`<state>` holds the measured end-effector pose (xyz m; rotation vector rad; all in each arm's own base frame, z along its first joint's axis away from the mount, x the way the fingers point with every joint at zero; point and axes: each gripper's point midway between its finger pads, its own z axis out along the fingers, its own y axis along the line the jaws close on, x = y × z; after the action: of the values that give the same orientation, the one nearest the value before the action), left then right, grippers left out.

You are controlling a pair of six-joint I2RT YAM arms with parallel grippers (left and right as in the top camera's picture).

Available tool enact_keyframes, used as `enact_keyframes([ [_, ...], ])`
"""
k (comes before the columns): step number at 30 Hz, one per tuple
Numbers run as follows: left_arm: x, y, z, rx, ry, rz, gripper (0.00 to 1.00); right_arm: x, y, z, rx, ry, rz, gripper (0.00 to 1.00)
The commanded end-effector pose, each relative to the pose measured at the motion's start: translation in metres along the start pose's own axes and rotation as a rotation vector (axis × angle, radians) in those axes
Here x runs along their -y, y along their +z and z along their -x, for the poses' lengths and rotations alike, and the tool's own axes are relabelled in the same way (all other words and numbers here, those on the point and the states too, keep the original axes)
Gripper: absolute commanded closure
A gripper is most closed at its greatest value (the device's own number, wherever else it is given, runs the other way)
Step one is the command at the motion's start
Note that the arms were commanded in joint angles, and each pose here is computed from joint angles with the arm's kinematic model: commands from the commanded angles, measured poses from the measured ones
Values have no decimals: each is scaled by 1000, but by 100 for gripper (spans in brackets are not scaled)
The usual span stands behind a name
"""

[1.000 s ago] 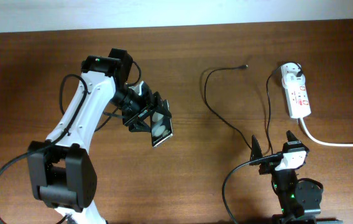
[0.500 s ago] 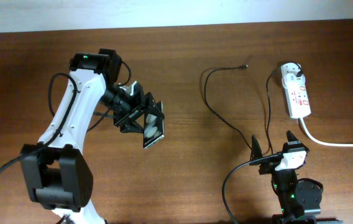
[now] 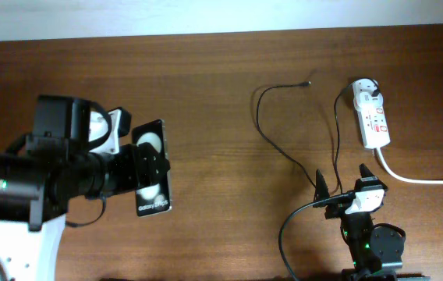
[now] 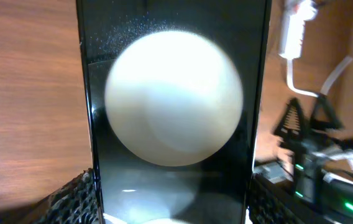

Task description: Plug charger to phone and switch on socket

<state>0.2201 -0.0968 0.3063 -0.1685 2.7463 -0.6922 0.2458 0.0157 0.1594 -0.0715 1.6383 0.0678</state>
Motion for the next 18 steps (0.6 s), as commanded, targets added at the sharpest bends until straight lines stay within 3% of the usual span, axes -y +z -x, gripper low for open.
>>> enact_keyframes([
  [1,-27,1,4,70,-18,132,36,2,0,-2,-3,-6,-9,1],
  [7,-51,71,29,119,-240,105,38,-9,0,-1,1,26,52,1],
  [10,-59,103,43,171,-365,62,39,-31,-3,2,-20,353,183,1],
  [13,-58,114,53,208,-470,24,39,-82,-21,4,-159,700,484,1],
  [15,-47,117,56,217,-526,-10,39,-104,-35,3,-231,741,622,1],
  [18,-30,121,54,212,-555,-44,39,-97,-30,3,-212,747,578,1],
])
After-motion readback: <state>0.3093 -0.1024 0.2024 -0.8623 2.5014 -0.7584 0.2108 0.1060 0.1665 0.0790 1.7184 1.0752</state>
